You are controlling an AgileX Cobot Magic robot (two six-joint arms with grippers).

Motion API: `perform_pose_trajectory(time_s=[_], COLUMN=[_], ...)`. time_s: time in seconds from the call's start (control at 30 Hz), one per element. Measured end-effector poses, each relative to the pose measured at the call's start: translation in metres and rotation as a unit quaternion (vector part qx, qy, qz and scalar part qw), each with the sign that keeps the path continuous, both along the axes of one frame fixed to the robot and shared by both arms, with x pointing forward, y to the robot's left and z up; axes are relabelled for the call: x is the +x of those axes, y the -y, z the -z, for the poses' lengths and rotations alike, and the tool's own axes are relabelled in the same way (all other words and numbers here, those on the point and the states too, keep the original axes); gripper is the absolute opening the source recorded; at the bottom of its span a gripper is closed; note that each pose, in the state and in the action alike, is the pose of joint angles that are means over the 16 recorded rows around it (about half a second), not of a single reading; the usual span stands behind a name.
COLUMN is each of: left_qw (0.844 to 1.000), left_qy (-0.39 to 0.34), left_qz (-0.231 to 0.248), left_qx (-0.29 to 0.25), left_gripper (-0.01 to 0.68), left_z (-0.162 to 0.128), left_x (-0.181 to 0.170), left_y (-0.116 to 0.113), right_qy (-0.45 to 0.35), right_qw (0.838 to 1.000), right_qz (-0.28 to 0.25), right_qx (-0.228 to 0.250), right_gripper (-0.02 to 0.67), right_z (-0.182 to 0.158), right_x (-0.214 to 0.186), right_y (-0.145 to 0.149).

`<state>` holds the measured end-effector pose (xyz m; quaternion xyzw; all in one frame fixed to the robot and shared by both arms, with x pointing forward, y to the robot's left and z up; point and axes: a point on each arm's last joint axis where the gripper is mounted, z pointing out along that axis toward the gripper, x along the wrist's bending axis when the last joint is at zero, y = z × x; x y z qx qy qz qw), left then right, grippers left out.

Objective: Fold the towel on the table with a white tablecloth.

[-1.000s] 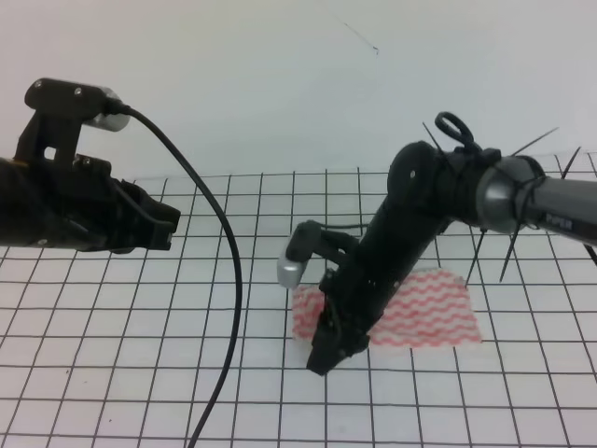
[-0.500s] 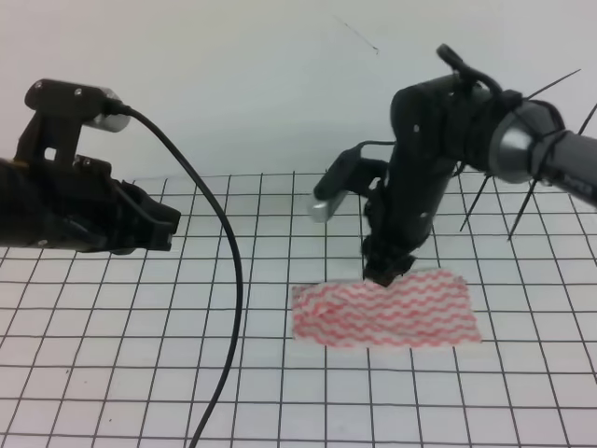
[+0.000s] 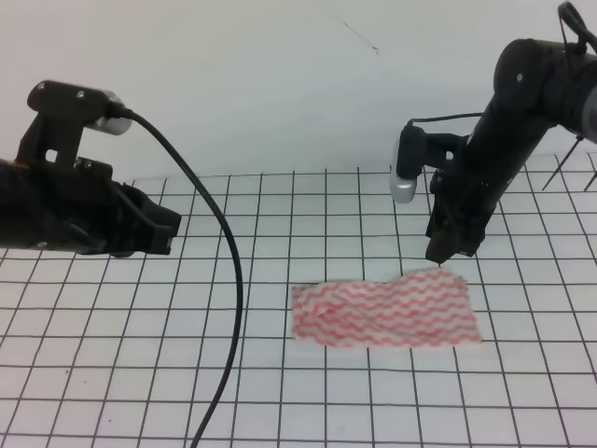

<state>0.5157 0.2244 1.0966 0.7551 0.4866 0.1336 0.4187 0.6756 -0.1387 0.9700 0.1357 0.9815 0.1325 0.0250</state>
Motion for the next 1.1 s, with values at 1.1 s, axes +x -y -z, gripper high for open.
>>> perform_pose_trajectory(time_s=[1.1], left_qw=[1.000], left_qy=[0.003], left_qz=[-0.002], left_qx=[0.001], left_gripper=[0.000], left_z=[0.000], left_x=[0.001], left_y=[0.000], right_qy=[-0.056], right_qw=[0.998], right_qz=[-0.002], right_qx=[-0.012], right_gripper=[0.149], right_z=[0.034], right_x=[0.003], right_y=[0.007])
